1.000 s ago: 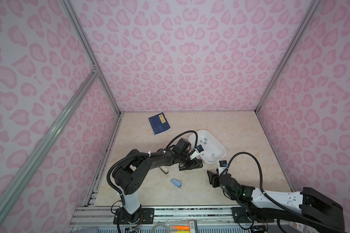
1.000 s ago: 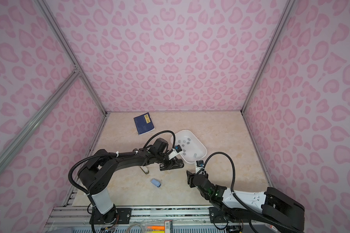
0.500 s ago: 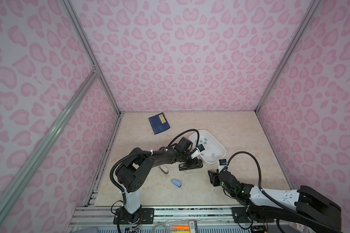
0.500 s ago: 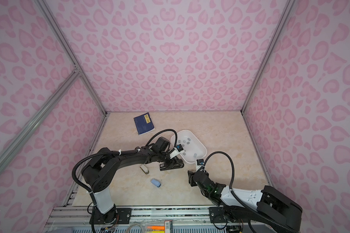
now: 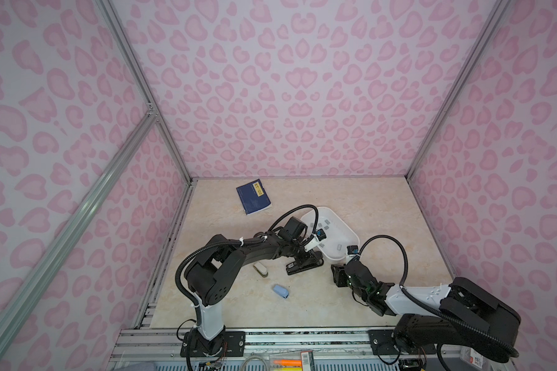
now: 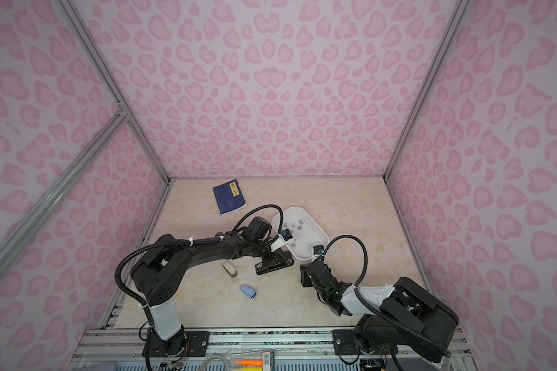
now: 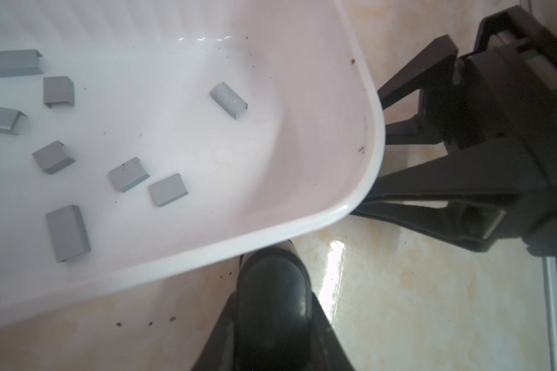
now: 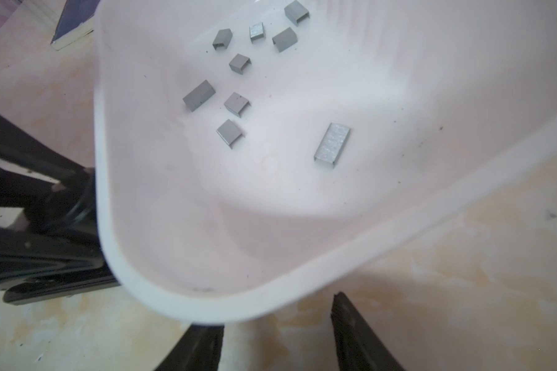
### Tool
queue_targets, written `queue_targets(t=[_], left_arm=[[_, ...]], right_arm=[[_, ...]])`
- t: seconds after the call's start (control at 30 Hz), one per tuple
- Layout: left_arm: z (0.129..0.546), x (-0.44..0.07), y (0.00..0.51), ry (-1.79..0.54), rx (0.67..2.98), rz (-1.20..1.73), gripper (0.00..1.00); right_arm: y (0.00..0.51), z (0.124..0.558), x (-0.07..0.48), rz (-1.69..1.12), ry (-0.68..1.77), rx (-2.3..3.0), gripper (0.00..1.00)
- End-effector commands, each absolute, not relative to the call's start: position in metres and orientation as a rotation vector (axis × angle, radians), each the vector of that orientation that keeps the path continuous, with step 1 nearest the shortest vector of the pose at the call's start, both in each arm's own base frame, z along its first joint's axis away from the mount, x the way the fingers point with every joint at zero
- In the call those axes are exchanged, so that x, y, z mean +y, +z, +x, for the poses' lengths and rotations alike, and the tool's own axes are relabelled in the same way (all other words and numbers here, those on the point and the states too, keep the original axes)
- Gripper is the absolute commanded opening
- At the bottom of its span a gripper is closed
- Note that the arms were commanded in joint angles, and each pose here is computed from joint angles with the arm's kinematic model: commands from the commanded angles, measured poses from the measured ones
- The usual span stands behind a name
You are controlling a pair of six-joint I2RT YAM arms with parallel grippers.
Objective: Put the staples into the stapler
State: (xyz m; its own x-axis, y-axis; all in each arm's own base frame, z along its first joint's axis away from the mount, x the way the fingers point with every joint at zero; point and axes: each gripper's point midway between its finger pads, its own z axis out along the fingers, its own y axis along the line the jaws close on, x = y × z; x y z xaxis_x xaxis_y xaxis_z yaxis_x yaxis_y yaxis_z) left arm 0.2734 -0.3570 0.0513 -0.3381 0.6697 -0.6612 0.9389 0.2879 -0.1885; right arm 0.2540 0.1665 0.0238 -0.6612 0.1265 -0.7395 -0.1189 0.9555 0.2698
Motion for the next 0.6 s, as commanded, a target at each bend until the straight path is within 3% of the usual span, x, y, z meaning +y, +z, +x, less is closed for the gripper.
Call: queue_targets(t=[0.0,0.03,0.13,0.57], left_arm=[[0.2742,-0.3587,0.0497,-0.776,2.101,1.46,0.39],[0.2749,-0.3584,0.0491,-0.77,2.106,1.459,0.45],[0.2757,-0.3579,0.0481,-0.762,2.111,1.46,0.51],[0.2768,-0.3595,0.0432,-0.766,2.132,1.465,0.37]], right_arm=[[0.0278,0.2605,0.166,0.016,0.388,2.245,0.55],[0.0283,0.2617,0.1655,0.019,0.387,2.243,0.55],[0.0286,0.2625,0.1659,0.019,0.39,2.242,0.55],[0.036,0.2603,0.1565,0.042,0.375,2.224,0.57]])
